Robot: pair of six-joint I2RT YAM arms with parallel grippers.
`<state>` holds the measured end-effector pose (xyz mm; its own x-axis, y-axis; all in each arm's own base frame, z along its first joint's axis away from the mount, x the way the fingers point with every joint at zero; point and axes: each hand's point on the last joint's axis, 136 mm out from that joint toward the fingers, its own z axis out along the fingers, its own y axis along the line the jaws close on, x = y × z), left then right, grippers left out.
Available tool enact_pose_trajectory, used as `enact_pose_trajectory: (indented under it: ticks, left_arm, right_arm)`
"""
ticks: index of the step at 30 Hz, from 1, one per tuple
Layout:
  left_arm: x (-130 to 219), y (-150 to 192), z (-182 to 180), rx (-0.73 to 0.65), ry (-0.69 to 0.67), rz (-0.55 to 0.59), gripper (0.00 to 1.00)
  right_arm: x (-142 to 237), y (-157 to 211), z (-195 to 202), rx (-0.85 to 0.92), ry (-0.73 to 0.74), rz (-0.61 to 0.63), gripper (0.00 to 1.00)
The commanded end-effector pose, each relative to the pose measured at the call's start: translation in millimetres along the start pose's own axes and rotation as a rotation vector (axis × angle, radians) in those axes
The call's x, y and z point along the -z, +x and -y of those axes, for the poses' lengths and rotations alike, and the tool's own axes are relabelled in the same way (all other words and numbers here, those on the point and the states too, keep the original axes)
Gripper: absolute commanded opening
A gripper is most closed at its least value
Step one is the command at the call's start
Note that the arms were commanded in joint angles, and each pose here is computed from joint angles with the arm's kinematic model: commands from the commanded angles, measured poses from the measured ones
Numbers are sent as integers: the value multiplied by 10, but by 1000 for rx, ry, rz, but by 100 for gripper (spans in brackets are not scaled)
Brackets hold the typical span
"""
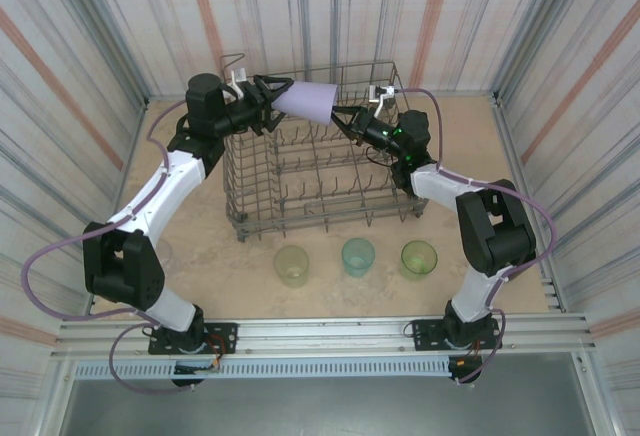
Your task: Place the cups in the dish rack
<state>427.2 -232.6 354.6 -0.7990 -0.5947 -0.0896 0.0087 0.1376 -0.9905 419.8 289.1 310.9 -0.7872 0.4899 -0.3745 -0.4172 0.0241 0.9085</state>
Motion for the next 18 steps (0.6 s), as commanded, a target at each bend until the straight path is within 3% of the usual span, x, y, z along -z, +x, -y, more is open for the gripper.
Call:
enact_pose_trajectory:
  ticks: [1, 2, 8, 13, 18]
  left_arm:
    - [-38, 91, 28, -27, 27, -32, 25]
    - [-40, 85, 26, -30, 30, -32, 23]
    - [-30, 94, 70, -44, 38, -33, 13]
    - [-16, 80, 129, -65, 33, -26, 12]
    - [13, 76, 173, -92, 29, -20, 8]
  right_arm:
    - [2, 38, -36, -16, 10, -8, 11]
    - [11, 45, -39, -14, 18, -10, 18]
    - [60, 97, -38, 13, 83, -27, 33]
    - [108, 128, -53, 24, 116, -36, 52]
    - [215, 175, 35, 60, 202, -46, 59]
